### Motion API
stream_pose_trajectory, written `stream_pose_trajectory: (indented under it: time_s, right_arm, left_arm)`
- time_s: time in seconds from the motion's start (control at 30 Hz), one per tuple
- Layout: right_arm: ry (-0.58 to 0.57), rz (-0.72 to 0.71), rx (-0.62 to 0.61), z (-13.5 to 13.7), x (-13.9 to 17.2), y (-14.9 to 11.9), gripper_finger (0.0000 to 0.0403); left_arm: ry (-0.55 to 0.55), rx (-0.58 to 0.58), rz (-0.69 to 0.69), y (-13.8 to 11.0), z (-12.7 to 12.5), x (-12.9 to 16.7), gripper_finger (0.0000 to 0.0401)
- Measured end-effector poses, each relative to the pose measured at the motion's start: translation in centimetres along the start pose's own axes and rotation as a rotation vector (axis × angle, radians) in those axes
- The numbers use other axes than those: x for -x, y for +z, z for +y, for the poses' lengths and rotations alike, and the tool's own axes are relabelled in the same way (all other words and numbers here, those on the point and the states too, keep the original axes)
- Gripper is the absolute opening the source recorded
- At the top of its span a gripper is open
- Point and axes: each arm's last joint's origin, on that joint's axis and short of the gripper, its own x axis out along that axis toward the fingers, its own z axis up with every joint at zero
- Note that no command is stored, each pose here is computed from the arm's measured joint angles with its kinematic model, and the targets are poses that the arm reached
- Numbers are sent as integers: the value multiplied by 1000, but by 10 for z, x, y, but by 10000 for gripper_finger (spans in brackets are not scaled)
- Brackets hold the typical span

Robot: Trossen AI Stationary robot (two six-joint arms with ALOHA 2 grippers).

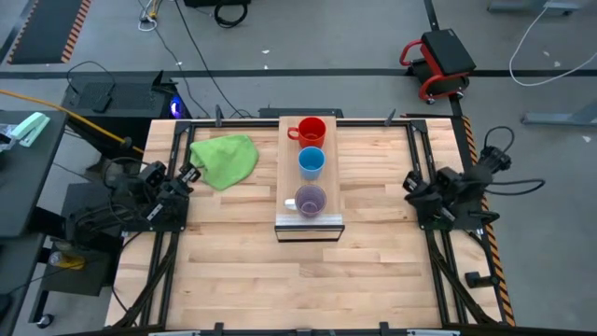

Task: Stack small to large cups/mugs on shelf
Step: Return to Home Position

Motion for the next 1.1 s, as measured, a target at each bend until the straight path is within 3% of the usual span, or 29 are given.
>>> stream_pose_trajectory:
  time_s: [0.2,0.43,0.6,0.83,1.1]
  right_arm:
    - [12,-52,14,-7,3,-18,66]
    - [2,-19,25,-12,5,-30,66]
    - [-25,54,196,-15,5,-37,66]
    - [-257,179,388,-26,8,-51,66]
    - [-720,132,486,-40,15,-50,66]
  left_arm:
    - [8,7,10,-1,1,0,34]
    - [10,10,14,-2,1,0,32]
    - [6,11,95,-8,4,0,39]
    - [115,167,302,-31,17,6,35]
    - [305,208,437,-50,27,15,28]
